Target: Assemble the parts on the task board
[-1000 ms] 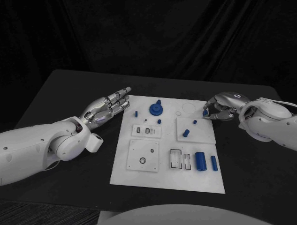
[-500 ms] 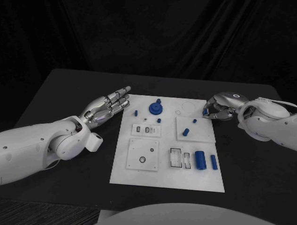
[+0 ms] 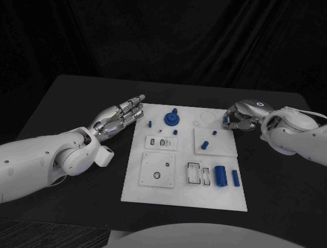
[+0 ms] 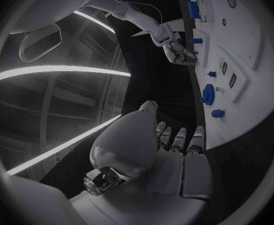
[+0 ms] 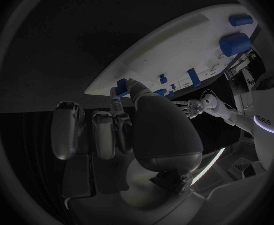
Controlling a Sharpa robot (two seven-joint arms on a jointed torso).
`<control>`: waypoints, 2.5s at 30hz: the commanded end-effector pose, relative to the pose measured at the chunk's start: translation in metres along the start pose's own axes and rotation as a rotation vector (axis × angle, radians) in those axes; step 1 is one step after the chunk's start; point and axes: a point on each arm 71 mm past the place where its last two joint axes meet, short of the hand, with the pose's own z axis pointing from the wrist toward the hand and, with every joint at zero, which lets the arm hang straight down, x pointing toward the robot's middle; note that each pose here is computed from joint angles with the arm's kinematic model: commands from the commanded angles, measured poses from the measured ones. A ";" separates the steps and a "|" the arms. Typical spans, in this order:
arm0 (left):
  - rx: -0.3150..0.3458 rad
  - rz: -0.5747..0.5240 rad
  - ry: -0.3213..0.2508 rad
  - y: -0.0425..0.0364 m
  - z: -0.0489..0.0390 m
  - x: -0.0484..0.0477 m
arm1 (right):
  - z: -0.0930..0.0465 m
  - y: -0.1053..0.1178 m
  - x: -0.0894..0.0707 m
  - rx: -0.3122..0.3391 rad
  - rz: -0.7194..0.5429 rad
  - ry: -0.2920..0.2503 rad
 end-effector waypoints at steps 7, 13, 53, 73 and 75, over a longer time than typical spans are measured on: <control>0.010 -0.010 0.012 -0.0008 -0.0002 0.0028 | -0.008 0.016 -0.012 -0.025 0.074 -0.112; 0.008 -0.007 0.010 -0.0002 0.0004 0.0023 | -0.014 0.053 -0.030 -0.098 0.117 -0.113; 0.029 -0.009 0.021 -0.0004 0.0073 0.0062 | 0.033 0.171 0.025 -0.304 0.089 0.142; 0.024 -0.012 0.028 0.0005 0.0089 0.0072 | 0.037 0.175 0.033 -0.304 0.072 0.180; 0.023 -0.013 0.028 0.0006 0.0090 0.0073 | 0.037 0.175 0.033 -0.304 0.072 0.184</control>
